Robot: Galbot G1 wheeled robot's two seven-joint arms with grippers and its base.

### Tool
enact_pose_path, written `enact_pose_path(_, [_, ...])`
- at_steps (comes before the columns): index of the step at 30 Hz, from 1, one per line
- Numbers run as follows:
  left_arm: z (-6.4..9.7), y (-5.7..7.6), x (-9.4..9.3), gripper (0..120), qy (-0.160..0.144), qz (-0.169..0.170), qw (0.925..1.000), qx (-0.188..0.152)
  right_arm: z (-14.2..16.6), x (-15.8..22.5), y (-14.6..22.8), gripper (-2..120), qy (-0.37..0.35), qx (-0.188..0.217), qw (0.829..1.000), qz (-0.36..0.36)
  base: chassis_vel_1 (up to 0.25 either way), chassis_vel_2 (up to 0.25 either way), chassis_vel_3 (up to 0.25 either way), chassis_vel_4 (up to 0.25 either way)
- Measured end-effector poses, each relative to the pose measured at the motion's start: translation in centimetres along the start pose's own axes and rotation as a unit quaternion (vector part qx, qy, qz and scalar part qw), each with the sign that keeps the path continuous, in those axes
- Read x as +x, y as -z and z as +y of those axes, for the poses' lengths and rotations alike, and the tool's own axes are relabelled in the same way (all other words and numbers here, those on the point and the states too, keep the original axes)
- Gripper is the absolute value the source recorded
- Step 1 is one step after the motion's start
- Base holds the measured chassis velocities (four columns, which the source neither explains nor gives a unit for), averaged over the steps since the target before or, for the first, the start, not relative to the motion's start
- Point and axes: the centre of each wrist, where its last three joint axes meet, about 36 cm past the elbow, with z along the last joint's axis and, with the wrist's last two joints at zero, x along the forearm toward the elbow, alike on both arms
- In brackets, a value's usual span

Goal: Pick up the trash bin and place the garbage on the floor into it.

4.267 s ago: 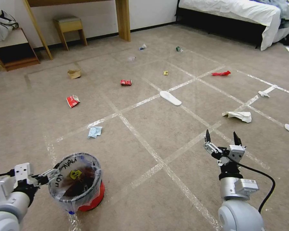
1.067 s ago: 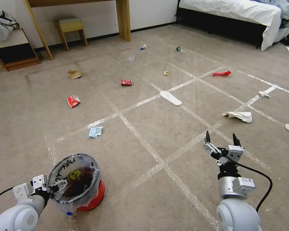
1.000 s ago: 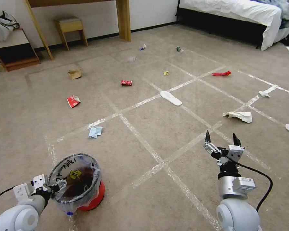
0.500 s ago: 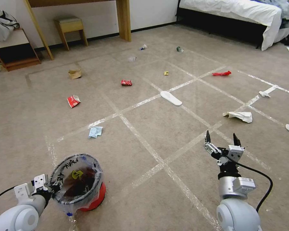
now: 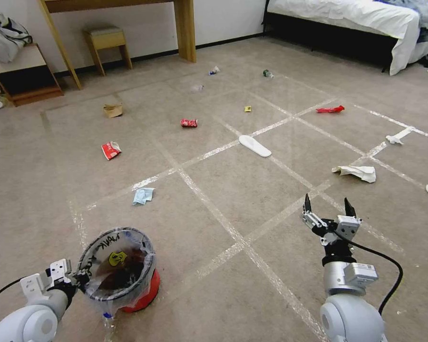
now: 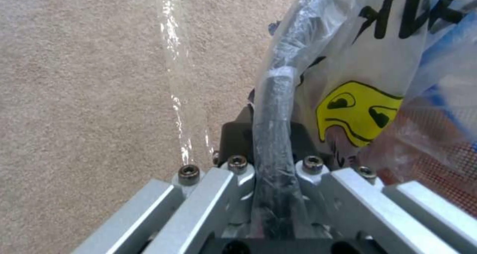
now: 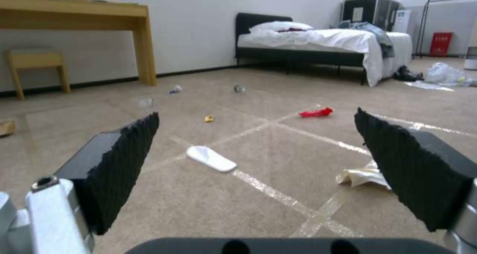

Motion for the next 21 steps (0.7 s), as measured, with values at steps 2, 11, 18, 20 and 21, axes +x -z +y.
enact_pose_path(2, [0.0, -0.1, -0.1, 4, 0.001, 0.001, 1.0, 0.0, 0.0, 0.0, 0.0, 100, 0.0, 0.0, 1.0, 0.0, 0.0, 0.0, 0.0, 0.0])
enact_pose_path(11, [-0.3, -0.6, 0.2, 4, 0.004, 0.0, 1.0, 0.0, -0.2, 0.1, 0.2, 100, -0.001, 0.003, 1.0, -0.001, 0.0, 0.0, 0.0, 0.0])
enact_pose_path(18, [-0.8, -0.6, 1.4, 3, 0.0, -0.008, 0.9999, 0.007, -0.2, 0.0, 0.4, 100, -0.002, 0.005, 1.0, -0.002, 0.0, 0.0, 0.0, 0.0])
enact_pose_path(20, [-1.0, -0.5, 1.7, 2, -0.004, -0.01, 0.9999, 0.01, -0.3, 0.0, 0.4, 100, -0.002, 0.005, 1.0, -0.002, 0.0, 0.0, 0.0, 0.0])
enact_pose_path(21, [-1.2, -0.5, 2.0, 1, -0.007, -0.012, 0.9998, 0.013, -0.4, 0.0, 0.4, 100, -0.003, 0.006, 1.0, -0.002, 0.0, 0.0, 0.0, 0.0])
